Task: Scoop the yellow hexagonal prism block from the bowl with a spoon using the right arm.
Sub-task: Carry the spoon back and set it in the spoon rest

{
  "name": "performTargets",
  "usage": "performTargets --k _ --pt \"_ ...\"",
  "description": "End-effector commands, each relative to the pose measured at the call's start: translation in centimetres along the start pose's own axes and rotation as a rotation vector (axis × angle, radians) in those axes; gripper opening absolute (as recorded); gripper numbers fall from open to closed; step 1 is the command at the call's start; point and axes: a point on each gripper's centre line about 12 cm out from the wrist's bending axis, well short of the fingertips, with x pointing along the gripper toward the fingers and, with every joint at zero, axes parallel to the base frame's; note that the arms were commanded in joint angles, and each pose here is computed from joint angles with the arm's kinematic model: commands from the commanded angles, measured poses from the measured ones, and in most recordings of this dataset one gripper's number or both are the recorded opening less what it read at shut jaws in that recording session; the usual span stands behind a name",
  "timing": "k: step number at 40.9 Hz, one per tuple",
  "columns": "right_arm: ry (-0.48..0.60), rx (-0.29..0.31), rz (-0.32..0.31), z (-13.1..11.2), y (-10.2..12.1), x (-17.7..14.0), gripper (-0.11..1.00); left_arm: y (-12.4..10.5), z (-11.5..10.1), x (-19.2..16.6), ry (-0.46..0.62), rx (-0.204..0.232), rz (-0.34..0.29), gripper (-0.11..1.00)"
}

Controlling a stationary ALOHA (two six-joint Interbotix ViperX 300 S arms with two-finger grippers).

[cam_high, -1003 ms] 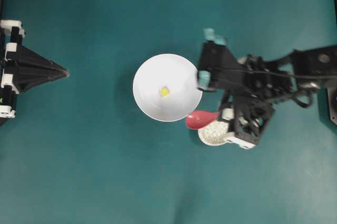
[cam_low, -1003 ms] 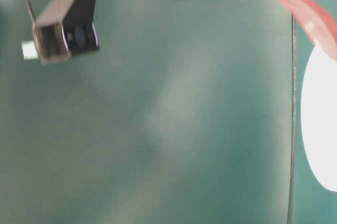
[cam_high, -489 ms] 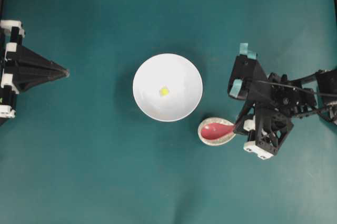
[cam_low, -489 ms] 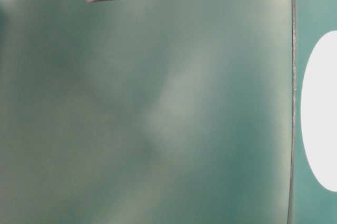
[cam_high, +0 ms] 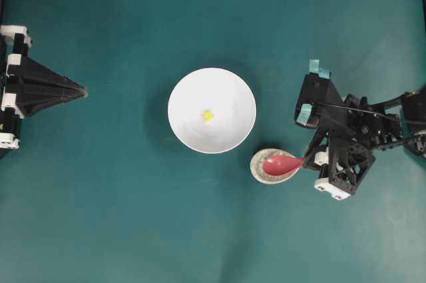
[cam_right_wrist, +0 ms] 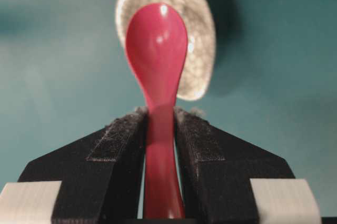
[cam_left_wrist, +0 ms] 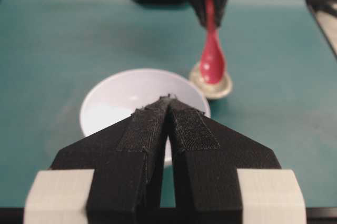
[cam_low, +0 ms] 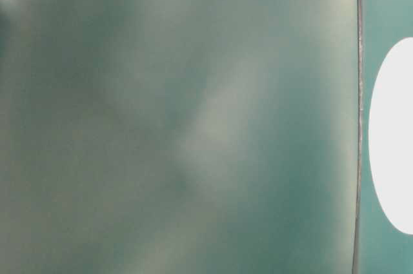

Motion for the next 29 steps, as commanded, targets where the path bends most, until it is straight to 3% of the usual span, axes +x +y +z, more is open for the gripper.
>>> performTargets --k 1,29 --pt "-0.022 -0.008 0.013 0.25 0.27 -0.43 0.23 0.01 0.83 0.19 -0.020 0.001 0.001 -0.01" --pt "-0.017 -0.020 0.004 0.13 0.11 -0.38 0.23 0.01 0.74 0.27 -0.015 0.001 0.001 -0.01"
